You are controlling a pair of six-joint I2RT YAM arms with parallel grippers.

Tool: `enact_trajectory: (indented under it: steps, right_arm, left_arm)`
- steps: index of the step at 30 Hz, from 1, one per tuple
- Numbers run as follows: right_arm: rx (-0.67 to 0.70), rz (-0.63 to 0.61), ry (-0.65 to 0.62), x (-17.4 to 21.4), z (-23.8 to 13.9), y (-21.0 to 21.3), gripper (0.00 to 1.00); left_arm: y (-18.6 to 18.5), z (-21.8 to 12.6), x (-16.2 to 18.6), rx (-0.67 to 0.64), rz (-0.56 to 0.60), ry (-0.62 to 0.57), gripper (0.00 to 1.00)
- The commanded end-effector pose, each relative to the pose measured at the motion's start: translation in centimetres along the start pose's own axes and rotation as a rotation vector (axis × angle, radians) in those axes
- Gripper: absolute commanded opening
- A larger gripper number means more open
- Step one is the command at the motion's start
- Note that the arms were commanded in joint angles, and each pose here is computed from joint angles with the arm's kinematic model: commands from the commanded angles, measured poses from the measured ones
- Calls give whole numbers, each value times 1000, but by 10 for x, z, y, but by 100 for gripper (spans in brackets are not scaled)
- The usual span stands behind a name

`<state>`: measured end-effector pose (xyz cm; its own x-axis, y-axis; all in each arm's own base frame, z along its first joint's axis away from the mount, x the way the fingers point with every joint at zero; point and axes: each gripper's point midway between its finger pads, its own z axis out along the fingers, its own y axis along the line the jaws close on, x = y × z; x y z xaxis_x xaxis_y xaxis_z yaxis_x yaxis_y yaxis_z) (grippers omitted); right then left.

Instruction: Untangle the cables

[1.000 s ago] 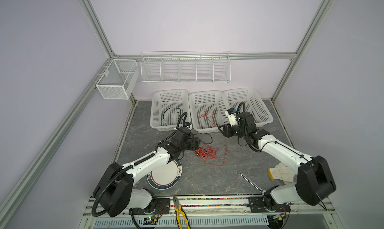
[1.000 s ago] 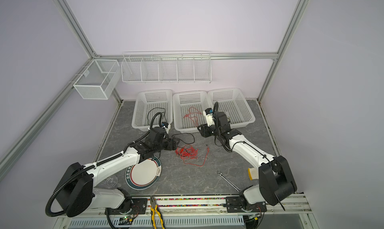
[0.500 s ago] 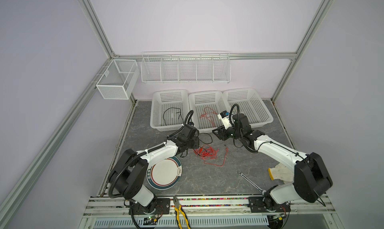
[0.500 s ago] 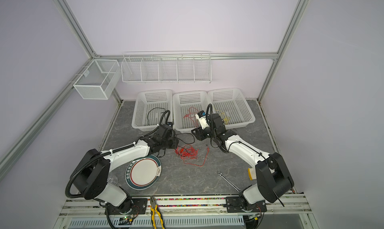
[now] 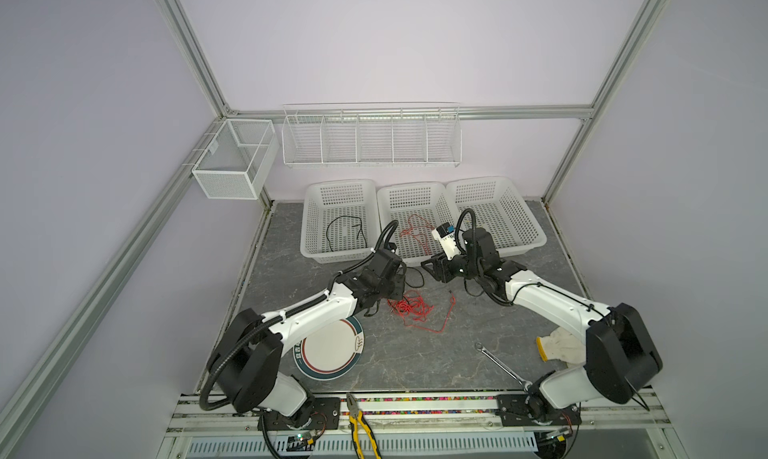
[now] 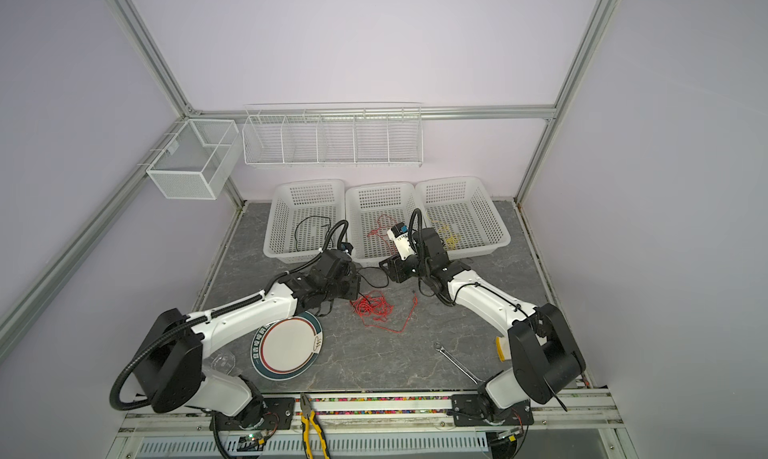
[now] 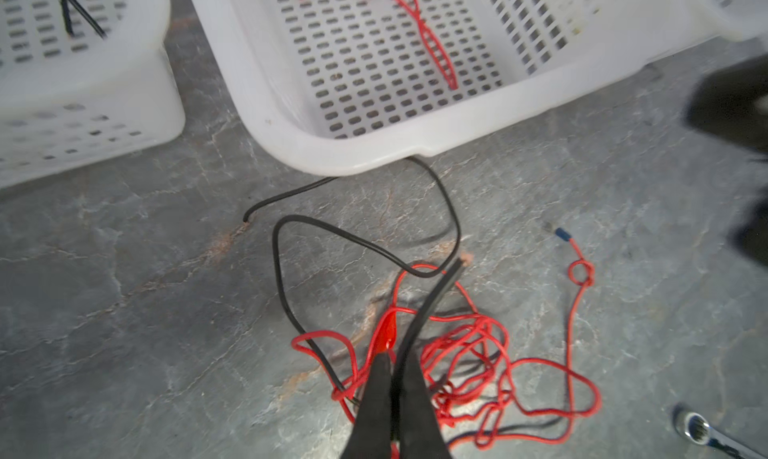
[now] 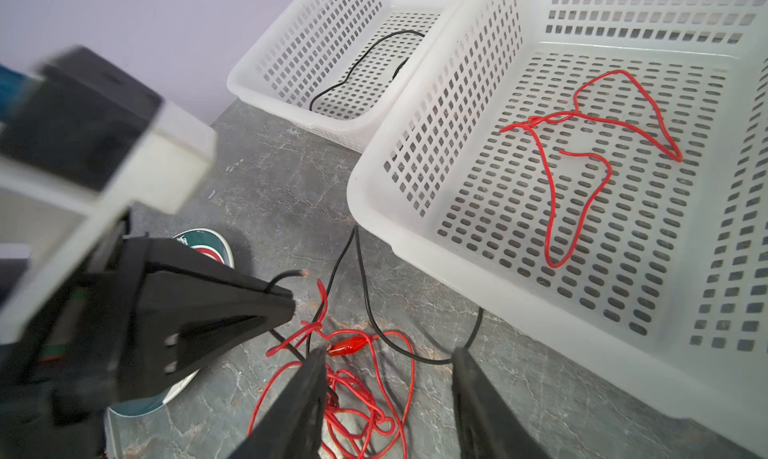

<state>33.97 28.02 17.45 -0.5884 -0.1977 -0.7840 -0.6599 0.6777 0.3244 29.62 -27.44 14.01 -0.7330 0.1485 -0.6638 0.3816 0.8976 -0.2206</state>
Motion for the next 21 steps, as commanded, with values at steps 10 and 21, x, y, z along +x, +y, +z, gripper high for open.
enact_trajectory:
  steps: [10,21]
  right_arm:
    - [-161,-86,-13,-6,7,40,52]
    - [-84,-97,30,5,24,33,54]
  left_arm:
    - [-61,-85,-60,362,70,-326,0]
    - [-84,-94,-60,500,101,-338,0]
